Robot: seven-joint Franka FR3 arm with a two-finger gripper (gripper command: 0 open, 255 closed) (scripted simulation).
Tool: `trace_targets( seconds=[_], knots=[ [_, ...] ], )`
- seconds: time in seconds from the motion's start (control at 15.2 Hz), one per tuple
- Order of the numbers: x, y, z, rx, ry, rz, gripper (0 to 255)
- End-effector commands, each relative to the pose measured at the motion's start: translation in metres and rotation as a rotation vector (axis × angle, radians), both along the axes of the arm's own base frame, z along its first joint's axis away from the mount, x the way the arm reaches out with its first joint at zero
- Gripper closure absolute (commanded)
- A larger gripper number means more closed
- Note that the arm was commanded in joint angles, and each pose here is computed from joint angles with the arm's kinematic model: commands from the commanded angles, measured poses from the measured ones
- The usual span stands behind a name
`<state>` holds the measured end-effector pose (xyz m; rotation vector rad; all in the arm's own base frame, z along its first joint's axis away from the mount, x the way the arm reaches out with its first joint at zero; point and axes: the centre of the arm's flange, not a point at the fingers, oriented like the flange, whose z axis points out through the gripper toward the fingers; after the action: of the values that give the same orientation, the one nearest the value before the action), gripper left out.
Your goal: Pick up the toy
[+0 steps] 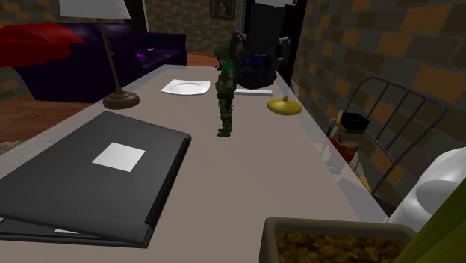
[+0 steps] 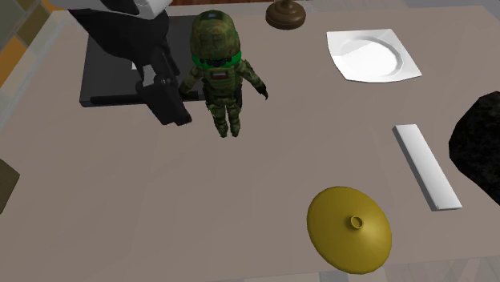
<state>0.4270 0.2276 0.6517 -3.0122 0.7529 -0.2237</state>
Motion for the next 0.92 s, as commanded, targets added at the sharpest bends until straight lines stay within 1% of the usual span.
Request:
trace_targets(
  seconds=[0.0,0.2,0.66,0.86],
  knots=[
    [0.018,0.021,0.005,0.003,-0.006,-0.047,0],
    [0.046,0.047,0.012,0.003,-0.013,-0.111,0],
    [0.046,0.047,-0.025,0.003,-0.013,-0.111,0],
    [0.046,0.047,-0.028,0.003,-0.013,-0.111,0]
  ],
)
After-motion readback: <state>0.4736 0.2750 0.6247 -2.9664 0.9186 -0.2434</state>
